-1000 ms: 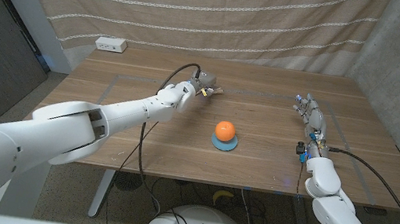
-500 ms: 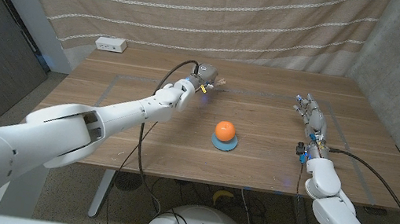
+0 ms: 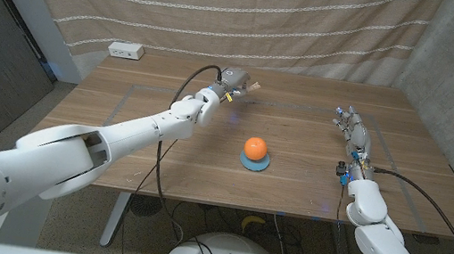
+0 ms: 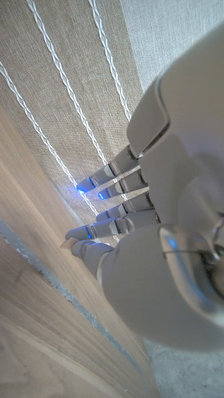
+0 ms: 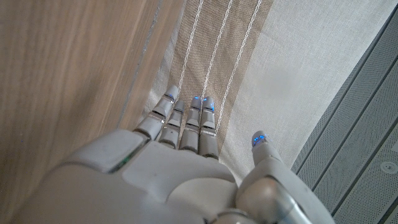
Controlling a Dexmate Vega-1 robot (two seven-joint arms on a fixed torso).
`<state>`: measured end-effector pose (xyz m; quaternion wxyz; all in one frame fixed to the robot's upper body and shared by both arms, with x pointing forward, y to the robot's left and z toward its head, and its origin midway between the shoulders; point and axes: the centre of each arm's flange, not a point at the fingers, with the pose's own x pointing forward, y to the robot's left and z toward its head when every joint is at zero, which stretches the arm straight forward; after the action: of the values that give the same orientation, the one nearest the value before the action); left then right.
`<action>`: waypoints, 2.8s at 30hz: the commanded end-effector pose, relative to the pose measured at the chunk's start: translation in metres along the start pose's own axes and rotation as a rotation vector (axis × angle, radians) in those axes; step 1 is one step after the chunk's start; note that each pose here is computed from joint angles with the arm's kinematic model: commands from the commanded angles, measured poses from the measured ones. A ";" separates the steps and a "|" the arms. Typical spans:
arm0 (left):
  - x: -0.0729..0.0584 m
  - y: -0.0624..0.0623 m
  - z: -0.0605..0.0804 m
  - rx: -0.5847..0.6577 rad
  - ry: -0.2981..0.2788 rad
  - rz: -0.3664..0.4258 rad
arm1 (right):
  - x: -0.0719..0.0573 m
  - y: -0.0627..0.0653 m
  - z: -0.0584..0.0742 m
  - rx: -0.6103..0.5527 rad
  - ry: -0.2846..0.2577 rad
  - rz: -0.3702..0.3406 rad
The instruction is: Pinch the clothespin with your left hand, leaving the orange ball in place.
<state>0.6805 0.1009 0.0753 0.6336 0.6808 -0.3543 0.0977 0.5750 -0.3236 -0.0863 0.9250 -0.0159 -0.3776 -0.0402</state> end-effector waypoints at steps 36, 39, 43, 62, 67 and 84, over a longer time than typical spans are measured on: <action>-0.058 0.026 -0.039 -0.599 0.122 0.033 | 0.009 0.002 -0.005 0.017 0.014 0.025; -0.061 0.026 -0.040 -0.639 0.124 0.028 | 0.008 0.001 -0.005 0.019 0.014 0.025; -0.064 0.026 -0.041 -0.676 0.124 0.029 | 0.008 0.001 -0.006 0.025 0.017 0.027; -0.084 0.025 -0.050 -0.930 0.126 0.031 | 0.014 0.009 0.000 0.080 0.050 0.174; -0.089 0.024 -0.055 -0.980 0.130 0.022 | 0.015 0.013 0.000 0.091 0.054 0.194; -0.106 0.018 -0.072 -1.147 0.142 -0.001 | 0.012 0.026 0.007 0.111 -0.013 0.197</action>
<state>0.6180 0.1929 0.0481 0.9088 0.2665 -0.3182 -0.0431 0.5849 -0.3067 -0.0733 0.9279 -0.0054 -0.3668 0.0671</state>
